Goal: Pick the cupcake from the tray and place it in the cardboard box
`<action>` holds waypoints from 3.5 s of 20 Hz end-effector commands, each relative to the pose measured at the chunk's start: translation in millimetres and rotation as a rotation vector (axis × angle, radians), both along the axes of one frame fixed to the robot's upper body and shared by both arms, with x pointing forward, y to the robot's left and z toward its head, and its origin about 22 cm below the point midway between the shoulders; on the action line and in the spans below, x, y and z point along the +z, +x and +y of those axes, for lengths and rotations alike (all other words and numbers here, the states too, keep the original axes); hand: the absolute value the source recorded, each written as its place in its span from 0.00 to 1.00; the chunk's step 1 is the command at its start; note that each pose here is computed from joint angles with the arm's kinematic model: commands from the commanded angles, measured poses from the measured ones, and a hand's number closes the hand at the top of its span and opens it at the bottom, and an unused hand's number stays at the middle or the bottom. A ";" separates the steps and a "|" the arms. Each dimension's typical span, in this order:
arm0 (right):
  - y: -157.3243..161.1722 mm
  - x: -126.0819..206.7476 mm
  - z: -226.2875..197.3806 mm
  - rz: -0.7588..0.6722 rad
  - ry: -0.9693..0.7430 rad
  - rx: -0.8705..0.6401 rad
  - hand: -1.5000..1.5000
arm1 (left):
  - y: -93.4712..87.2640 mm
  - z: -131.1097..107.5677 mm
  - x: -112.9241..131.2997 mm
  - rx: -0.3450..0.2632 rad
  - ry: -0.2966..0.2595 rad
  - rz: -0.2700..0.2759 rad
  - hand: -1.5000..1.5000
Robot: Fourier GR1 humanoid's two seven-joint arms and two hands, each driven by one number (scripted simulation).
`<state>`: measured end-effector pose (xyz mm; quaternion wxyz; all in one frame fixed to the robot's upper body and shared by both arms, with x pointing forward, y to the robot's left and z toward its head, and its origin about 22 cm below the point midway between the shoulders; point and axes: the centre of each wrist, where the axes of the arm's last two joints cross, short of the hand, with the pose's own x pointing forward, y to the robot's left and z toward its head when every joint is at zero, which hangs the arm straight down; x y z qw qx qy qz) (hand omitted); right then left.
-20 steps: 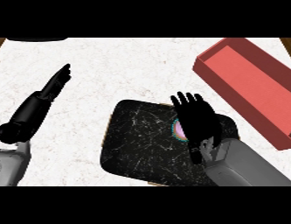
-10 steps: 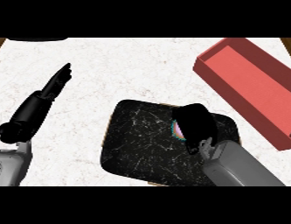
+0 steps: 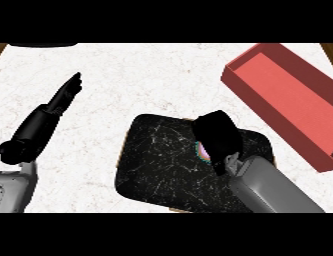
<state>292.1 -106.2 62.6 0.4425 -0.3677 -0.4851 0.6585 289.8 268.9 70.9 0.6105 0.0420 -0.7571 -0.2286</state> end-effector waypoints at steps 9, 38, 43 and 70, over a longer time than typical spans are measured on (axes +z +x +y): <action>82.3 23.2 44.6 -0.131 0.326 0.044 1.00 | -0.2 -5.7 -8.5 -0.019 -0.001 -0.007 0.50; 132.4 162.7 -148.6 -0.559 0.429 -0.617 1.00 | 2.8 0.7 -13.6 -0.009 0.005 -0.010 0.50; 140.3 148.9 -175.8 -0.256 0.352 -0.681 1.00 | 1.3 -11.5 1.8 -0.011 -0.006 -0.011 0.50; 136.2 120.9 -282.3 -0.259 1.386 -0.517 0.00 | 11.6 -9.1 -2.7 0.006 -0.004 -0.006 0.50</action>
